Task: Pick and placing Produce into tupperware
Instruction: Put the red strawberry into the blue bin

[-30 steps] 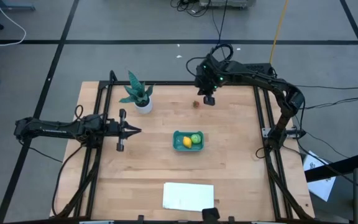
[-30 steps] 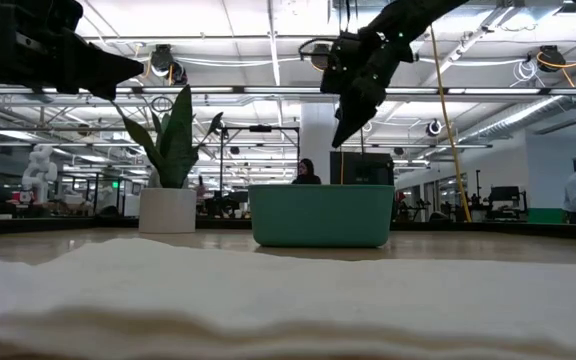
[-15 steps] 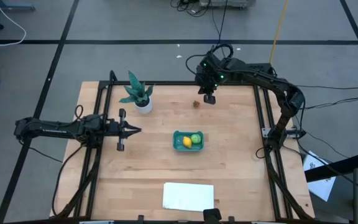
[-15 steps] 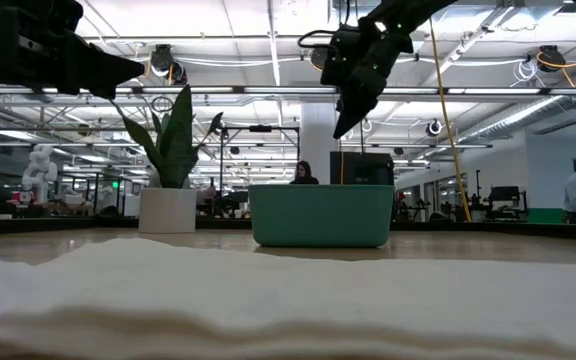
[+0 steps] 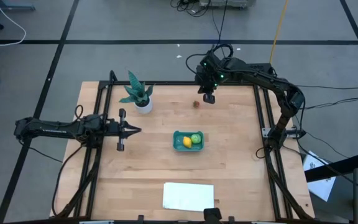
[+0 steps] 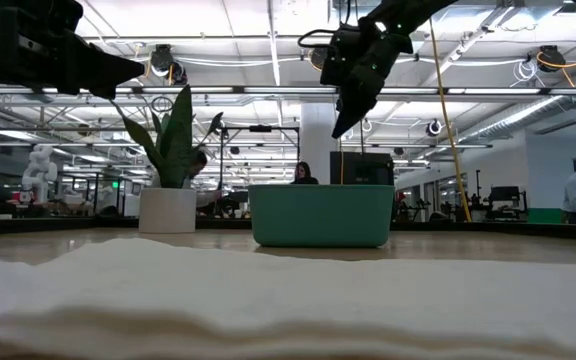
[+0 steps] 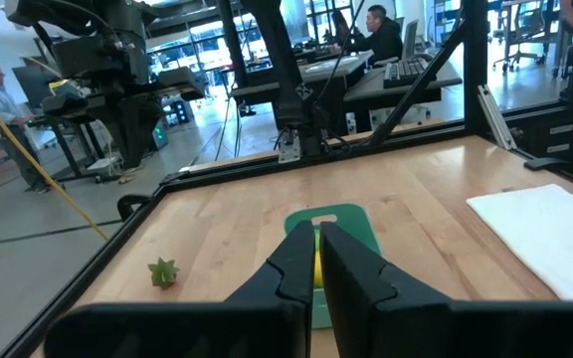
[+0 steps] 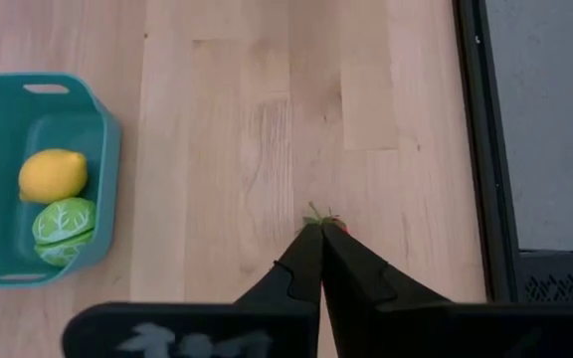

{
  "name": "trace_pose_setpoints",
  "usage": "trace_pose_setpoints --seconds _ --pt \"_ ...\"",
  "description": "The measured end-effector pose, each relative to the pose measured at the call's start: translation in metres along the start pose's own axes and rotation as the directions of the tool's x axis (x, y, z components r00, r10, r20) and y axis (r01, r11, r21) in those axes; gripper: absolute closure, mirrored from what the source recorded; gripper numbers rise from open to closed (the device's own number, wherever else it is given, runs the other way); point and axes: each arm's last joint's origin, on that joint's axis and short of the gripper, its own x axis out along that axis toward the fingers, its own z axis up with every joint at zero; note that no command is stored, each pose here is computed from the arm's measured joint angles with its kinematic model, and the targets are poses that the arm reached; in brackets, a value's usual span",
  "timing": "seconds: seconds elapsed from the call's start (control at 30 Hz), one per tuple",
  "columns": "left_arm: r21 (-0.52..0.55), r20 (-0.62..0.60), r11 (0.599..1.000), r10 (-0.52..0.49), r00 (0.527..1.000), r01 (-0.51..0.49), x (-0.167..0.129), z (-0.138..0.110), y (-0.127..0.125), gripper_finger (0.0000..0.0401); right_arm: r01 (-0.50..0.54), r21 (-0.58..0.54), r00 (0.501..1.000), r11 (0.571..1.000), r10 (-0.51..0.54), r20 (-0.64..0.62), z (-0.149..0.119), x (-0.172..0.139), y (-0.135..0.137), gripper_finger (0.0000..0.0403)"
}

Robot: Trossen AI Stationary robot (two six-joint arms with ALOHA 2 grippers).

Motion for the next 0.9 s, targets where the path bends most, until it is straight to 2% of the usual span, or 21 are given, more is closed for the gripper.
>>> trace_pose_setpoints --seconds 0.17,0.43,0.63,0.77,0.9 --pt "0.000 -0.001 1.000 0.000 1.000 0.000 0.0000 -0.0001 0.0000 0.0375 0.008 -0.003 1.000 1.000 -0.008 0.016 0.0018 0.0000 -0.0007 0.0359" --pt "-0.002 -0.001 1.000 0.000 1.000 0.000 0.0000 -0.0001 0.0000 0.0375 0.044 -0.008 0.996 0.999 -0.043 0.083 0.0086 -0.0003 -0.0039 0.0238" --pt "-0.002 -0.008 1.000 -0.002 1.000 0.002 0.0000 -0.0007 -0.0002 0.0375 0.045 0.020 0.995 0.999 -0.047 0.089 0.0092 -0.0004 -0.0042 0.0155" --pt "-0.002 -0.019 1.000 -0.004 1.000 0.004 0.0000 -0.0019 -0.0004 0.0375 0.064 0.031 0.995 0.997 -0.066 0.071 0.0083 -0.0003 -0.0045 0.0124" --pt "-0.002 -0.021 1.000 -0.004 1.000 0.004 0.0000 -0.0020 -0.0004 0.0375 0.070 0.029 0.995 0.997 -0.072 0.072 0.0068 0.0027 -0.0048 0.0110"
